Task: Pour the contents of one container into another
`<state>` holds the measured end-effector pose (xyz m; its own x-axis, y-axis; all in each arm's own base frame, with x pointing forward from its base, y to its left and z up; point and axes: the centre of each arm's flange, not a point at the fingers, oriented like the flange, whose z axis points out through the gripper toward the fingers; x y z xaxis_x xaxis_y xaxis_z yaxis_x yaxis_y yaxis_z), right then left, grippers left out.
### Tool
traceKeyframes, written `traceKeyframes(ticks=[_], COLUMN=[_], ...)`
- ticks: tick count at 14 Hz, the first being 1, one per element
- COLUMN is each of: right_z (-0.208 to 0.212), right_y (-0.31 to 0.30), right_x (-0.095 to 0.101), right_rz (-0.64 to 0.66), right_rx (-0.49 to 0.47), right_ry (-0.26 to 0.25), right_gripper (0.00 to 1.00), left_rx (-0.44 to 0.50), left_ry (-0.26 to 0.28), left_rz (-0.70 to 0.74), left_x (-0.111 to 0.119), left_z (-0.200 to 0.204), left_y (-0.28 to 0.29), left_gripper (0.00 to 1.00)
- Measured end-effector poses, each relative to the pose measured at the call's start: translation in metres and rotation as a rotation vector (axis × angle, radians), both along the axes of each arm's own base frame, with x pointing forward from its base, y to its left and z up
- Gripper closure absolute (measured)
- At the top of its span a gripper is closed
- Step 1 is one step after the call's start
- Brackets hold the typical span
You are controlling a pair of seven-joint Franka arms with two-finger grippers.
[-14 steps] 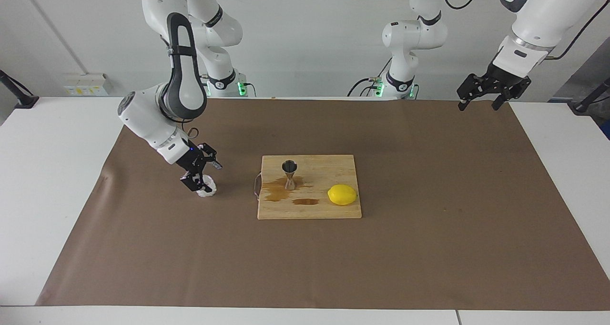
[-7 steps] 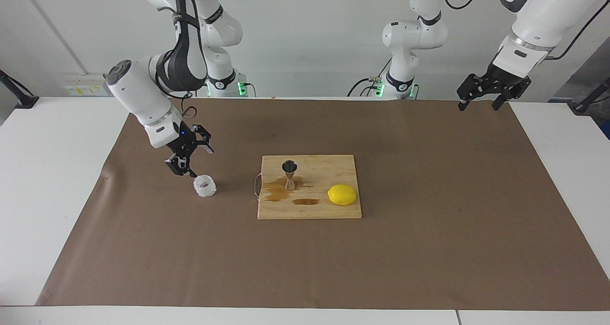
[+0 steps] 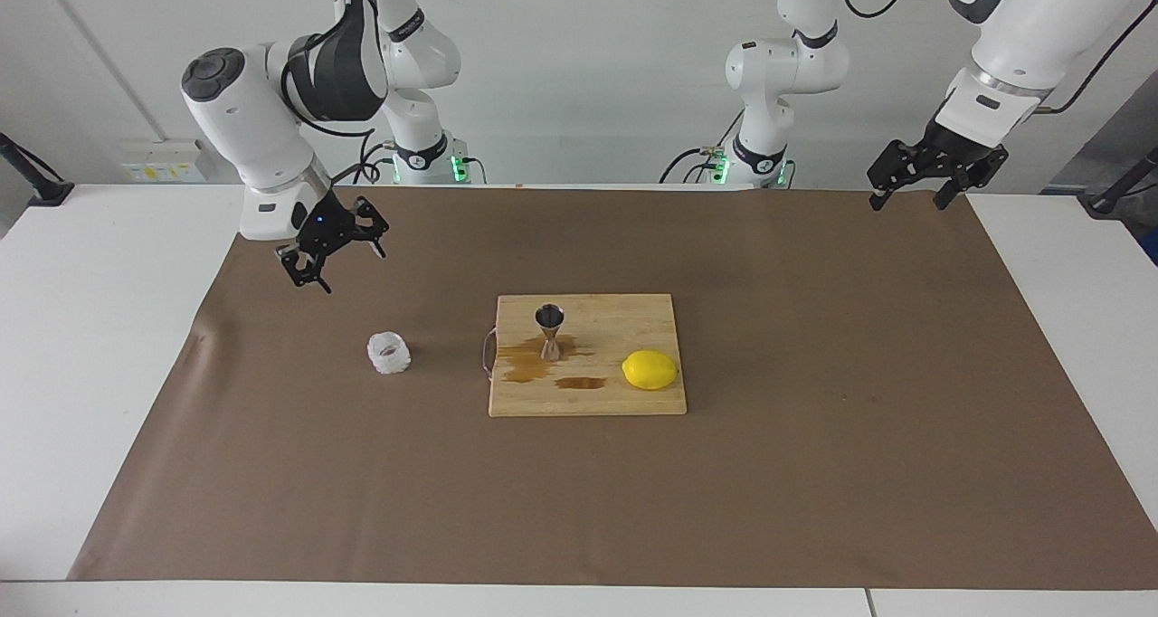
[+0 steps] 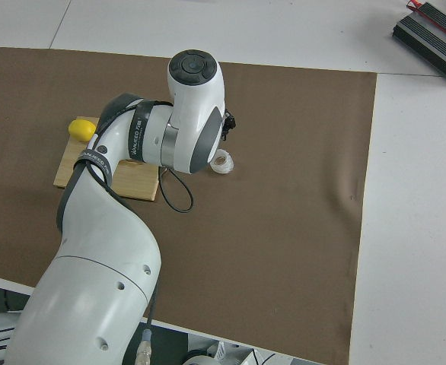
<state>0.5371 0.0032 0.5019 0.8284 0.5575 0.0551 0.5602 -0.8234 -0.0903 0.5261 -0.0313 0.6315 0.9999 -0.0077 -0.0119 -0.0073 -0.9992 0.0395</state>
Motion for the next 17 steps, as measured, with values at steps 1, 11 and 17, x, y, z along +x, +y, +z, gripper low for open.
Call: traceKeyframes(ticks=[1,11,17], right_z=[0.013,0.113,0.114], right_y=[0.000,-0.037,-0.033], right_x=[-0.001,-0.015,-0.007], right_rz=[-0.081,-0.678,-0.655], right_rx=[-0.018,-0.043,-0.116], right_ry=[0.026,0.145,0.081], right_gripper=[0.00,0.00,0.00], left_rx=[0.000,0.000,0.000], left_ry=[0.000,0.000,0.000], left_rz=[0.000,0.000,0.000], left_x=[0.000,0.000,0.000], left_z=[0.000,0.000,0.000], left_y=[0.000,0.000,0.000], left_gripper=[0.00,0.00,0.00])
